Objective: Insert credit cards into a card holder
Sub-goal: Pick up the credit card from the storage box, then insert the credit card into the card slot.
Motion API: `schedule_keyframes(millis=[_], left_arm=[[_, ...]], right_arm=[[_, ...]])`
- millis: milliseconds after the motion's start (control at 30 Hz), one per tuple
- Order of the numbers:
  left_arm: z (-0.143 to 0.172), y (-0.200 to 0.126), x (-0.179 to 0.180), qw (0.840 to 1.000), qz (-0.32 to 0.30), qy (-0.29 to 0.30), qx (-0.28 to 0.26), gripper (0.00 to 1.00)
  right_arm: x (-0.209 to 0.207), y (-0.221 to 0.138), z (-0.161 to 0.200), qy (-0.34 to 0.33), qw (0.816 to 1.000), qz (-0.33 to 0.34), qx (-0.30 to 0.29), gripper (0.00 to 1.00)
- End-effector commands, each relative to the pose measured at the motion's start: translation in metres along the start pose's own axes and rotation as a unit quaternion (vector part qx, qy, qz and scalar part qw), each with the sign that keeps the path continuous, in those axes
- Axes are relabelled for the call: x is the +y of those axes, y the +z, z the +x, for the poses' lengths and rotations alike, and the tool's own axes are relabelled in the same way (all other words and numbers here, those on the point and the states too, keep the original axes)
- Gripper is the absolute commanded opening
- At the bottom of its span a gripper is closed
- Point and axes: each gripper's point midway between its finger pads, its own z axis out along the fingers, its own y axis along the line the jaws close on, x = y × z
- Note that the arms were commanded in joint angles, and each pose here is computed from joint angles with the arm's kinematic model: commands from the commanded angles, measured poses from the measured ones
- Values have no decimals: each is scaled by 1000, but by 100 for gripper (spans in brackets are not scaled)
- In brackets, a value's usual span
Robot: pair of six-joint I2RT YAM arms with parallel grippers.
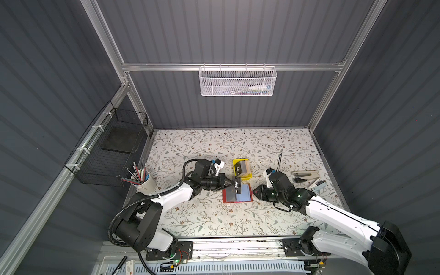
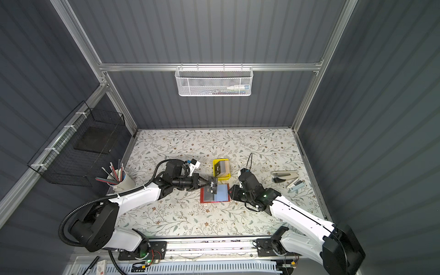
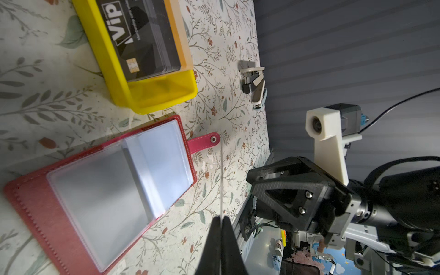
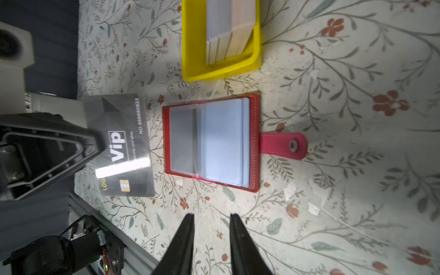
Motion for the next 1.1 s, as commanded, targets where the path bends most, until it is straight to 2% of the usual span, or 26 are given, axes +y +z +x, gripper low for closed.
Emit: schedule_keyframes(millis=[0,400,600,1067], left_arm=[[9,-2,21,999,-34,1,-1,0],[11,11,53,997,-65,-29,-10,0],[10,18,57,997,-53,-48,-10,0],[14,23,73,995,-71,-69,-9,0]], right_arm=[[-11,8,1,-7,999,37,9,29],[-20,36,6,-9,997,65,39,29],[-23,45,7,-9,996,72,47,27],[-28,62,11,-9,995,80,61,21]])
